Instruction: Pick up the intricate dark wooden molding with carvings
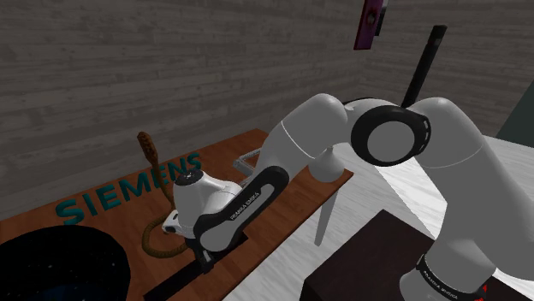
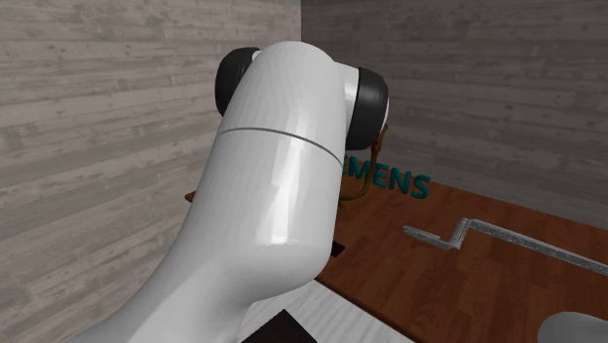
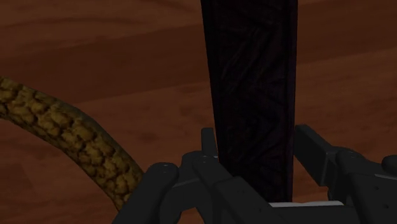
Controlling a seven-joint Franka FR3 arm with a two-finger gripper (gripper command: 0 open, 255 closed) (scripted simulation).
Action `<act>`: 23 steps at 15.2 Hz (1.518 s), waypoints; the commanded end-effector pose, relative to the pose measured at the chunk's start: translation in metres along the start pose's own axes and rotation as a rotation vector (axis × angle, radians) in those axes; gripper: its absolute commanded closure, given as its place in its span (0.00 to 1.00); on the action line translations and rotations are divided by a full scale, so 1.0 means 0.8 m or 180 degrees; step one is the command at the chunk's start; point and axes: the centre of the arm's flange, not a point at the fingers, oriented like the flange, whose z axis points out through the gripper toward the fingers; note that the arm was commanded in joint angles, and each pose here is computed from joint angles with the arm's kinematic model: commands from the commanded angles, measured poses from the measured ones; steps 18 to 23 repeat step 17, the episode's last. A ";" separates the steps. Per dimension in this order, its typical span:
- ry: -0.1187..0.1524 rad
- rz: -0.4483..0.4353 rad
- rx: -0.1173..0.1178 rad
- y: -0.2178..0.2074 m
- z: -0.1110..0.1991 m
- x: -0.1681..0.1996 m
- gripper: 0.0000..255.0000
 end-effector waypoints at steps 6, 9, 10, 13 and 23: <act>-0.0009 -0.0006 0.0018 -0.004 -0.036 0.001 1.00; -0.0009 -0.0006 0.0018 -0.005 -0.055 0.001 1.00; -0.0009 -0.0006 0.0018 -0.005 -0.062 0.001 1.00; -0.0009 -0.0006 0.0018 -0.006 -0.082 0.001 1.00; -0.0009 -0.0006 0.0018 -0.006 -0.096 0.001 1.00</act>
